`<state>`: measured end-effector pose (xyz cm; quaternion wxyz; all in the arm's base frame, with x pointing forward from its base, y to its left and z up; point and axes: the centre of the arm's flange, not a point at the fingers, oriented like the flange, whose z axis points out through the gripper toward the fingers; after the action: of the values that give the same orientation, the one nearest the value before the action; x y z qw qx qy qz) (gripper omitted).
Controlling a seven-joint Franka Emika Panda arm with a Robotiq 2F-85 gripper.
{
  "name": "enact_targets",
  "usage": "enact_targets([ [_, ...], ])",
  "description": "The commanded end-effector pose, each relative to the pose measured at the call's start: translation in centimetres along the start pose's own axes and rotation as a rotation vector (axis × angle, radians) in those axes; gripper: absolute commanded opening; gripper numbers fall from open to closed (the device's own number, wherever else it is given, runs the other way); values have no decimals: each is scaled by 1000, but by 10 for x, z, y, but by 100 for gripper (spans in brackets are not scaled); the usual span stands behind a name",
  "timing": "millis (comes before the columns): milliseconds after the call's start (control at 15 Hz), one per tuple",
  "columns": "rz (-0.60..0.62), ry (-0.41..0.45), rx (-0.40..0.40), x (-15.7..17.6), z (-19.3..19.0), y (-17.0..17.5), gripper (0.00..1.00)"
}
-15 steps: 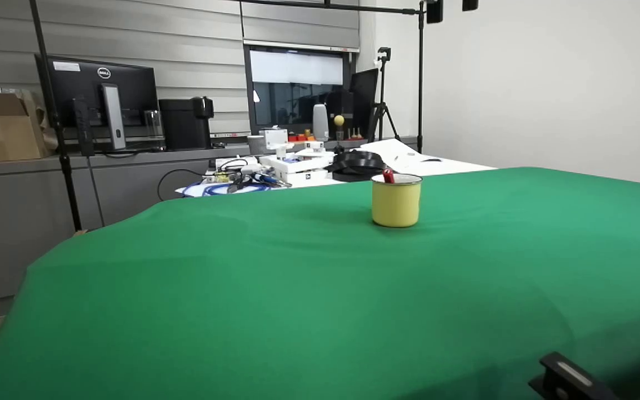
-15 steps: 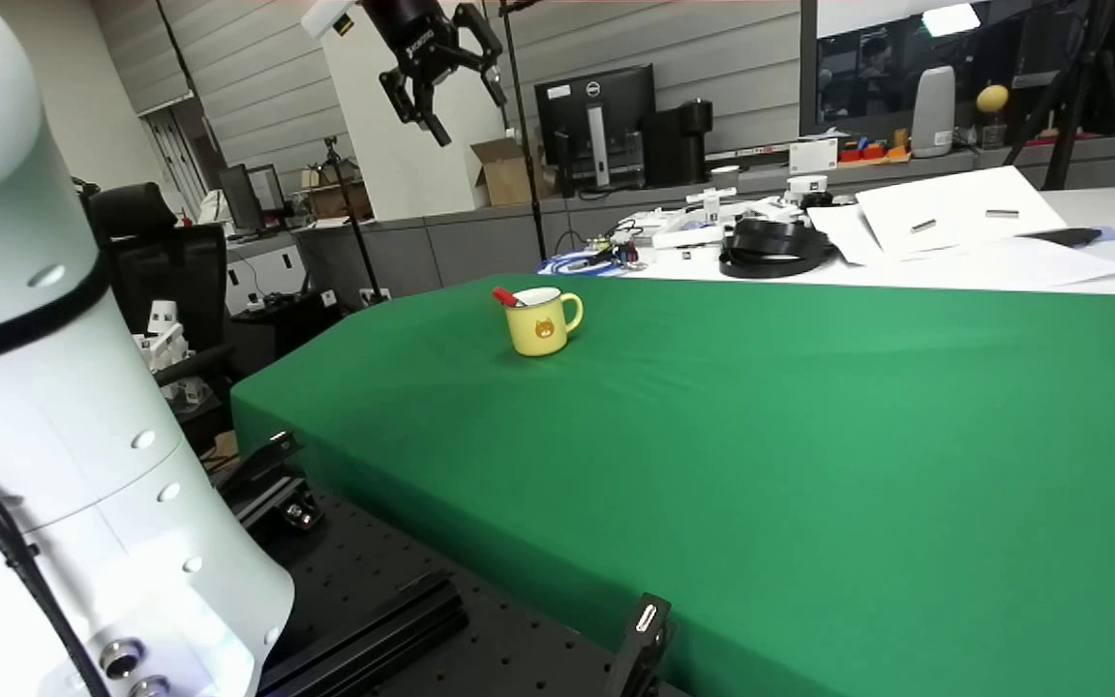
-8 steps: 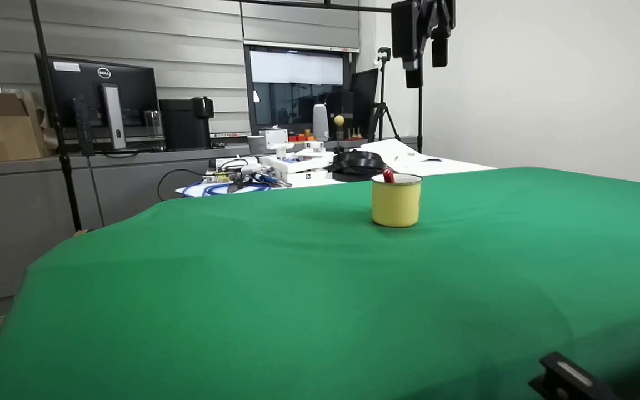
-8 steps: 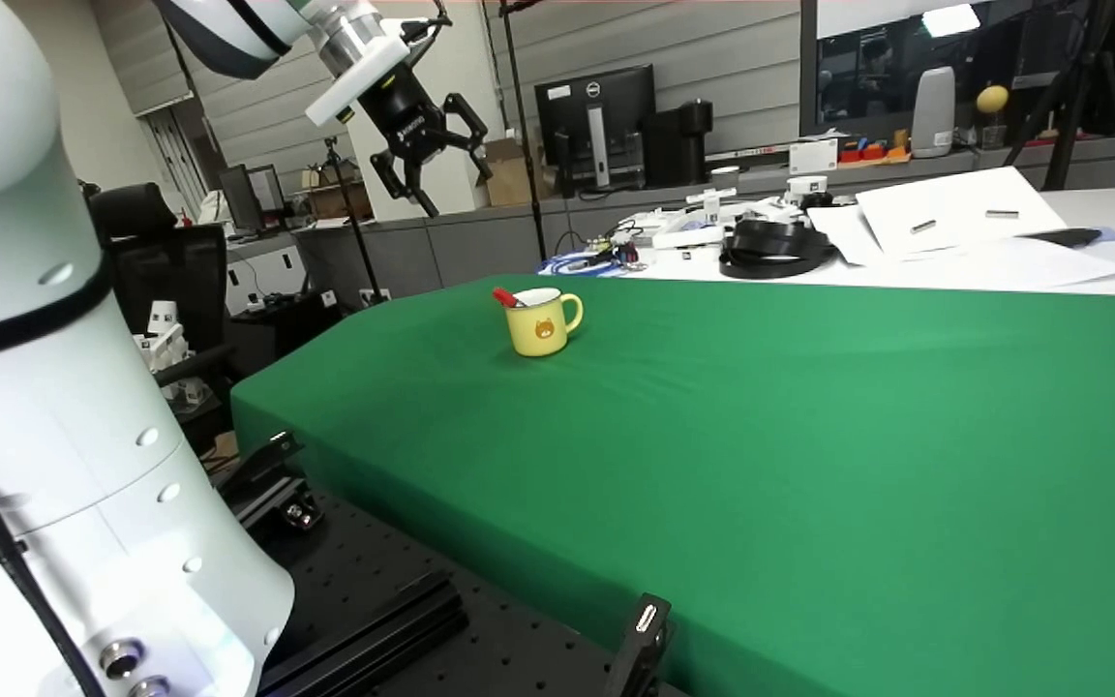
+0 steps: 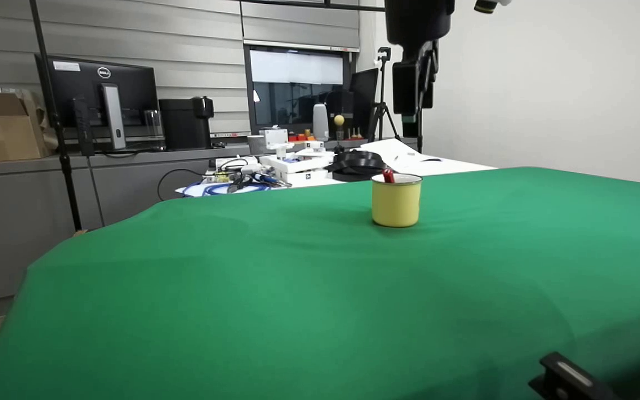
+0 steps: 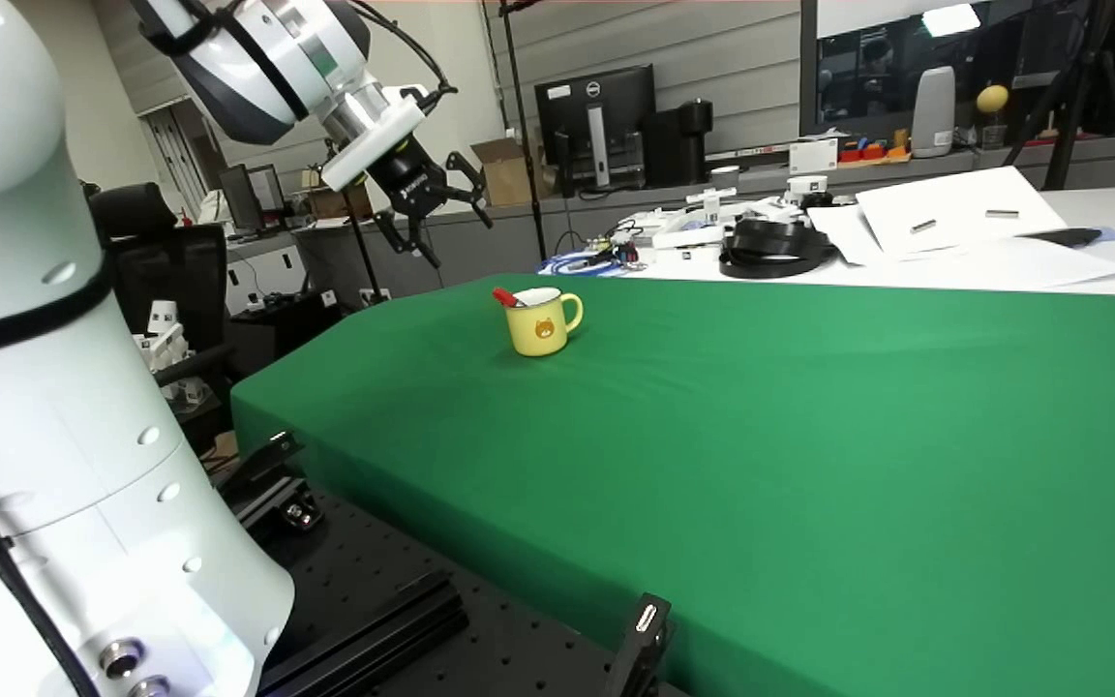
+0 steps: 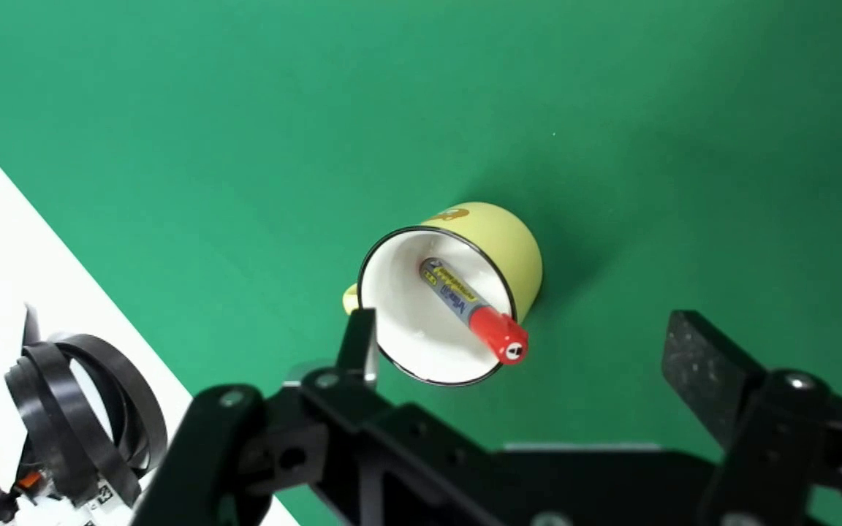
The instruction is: Take the marker out of the mug and put it on the table
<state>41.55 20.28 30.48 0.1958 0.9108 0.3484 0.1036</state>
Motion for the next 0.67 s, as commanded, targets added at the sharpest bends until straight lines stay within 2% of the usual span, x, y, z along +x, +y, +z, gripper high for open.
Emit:
enact_targets([
  [0, -3, -4, 5, 0, 3, -2, 100],
  [400, -8, -1, 7, 0, 5, -3, 100],
  [600, -46, -14, -58, 7, 11, -2, 100],
])
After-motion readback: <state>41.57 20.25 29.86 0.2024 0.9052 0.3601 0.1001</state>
